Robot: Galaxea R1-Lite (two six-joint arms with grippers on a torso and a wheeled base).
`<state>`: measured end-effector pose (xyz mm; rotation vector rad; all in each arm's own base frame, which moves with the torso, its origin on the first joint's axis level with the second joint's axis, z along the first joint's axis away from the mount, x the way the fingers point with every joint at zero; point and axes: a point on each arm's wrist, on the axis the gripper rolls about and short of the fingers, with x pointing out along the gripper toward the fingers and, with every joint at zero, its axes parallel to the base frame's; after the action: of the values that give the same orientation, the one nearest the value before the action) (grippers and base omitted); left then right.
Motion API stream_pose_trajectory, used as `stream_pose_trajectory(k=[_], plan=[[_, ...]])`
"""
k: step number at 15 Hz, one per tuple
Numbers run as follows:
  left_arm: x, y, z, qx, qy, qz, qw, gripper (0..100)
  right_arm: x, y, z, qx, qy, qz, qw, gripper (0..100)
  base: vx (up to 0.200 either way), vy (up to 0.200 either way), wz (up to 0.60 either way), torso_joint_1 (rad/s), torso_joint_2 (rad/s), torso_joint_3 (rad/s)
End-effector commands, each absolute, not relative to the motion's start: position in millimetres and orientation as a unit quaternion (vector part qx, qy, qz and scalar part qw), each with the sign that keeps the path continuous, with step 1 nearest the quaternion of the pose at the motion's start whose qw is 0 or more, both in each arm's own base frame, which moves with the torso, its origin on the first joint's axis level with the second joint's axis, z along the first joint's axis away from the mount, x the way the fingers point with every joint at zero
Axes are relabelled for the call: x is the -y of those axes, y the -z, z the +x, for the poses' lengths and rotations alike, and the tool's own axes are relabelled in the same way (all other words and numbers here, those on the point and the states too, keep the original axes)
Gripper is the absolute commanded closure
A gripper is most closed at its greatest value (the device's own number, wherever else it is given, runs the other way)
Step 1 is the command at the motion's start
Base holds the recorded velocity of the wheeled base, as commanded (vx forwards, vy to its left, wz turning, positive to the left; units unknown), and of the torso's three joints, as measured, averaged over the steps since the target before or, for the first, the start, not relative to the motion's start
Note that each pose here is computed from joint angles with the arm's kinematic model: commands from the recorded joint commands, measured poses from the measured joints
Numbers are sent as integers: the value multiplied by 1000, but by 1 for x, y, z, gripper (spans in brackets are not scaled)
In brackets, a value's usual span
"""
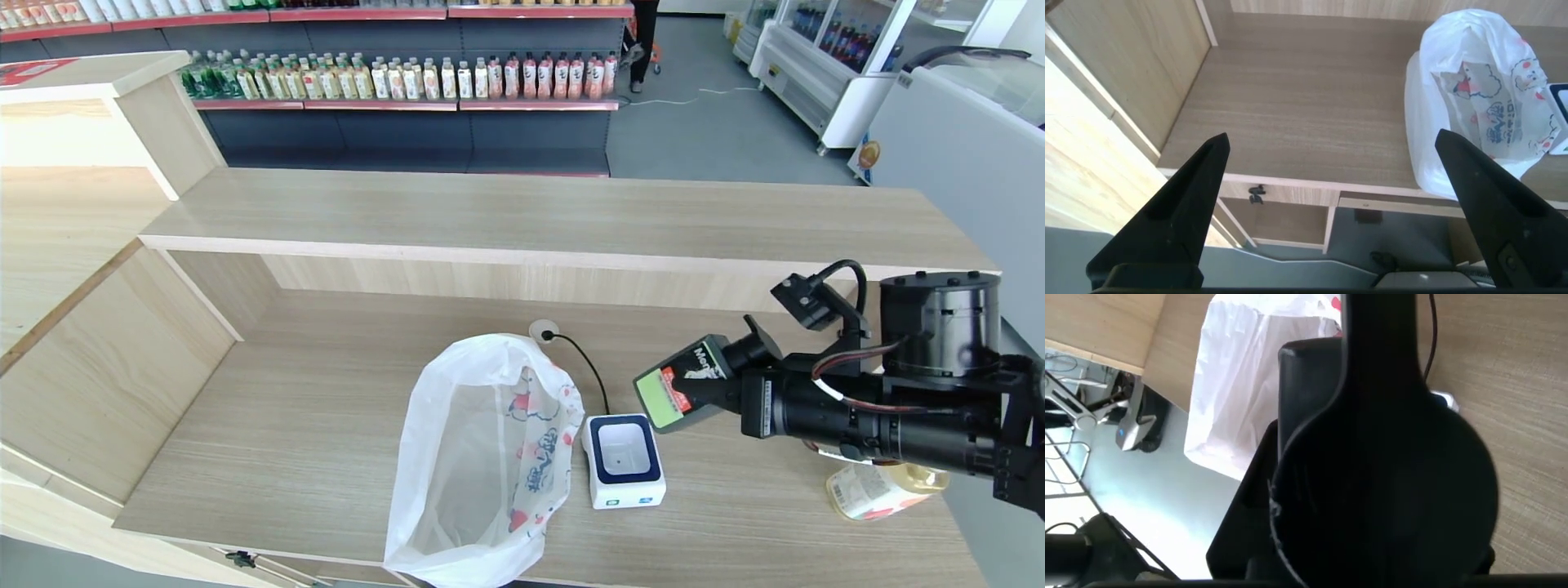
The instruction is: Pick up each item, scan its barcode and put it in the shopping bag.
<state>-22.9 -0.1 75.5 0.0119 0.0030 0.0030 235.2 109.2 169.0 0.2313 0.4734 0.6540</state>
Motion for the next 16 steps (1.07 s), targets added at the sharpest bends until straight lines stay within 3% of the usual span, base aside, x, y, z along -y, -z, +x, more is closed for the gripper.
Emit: stream_pose_trajectory(k=[1,5,16], plan=[[0,-76,-23,-1,-2,6,1000,0,-109,-172,234,-230,-319,110,913,100,0,200,0,-17,-2,2],[0,-76,-23,-1,-2,6,1000,0,-114,-153,244,-265,-313,107,906,100,0,200,0,9,7,0],[0,-76,-23,-1,-2,5,1000,0,-162,-79,272,-279,-339,-35,898,100,0,0,0,0,0,0]])
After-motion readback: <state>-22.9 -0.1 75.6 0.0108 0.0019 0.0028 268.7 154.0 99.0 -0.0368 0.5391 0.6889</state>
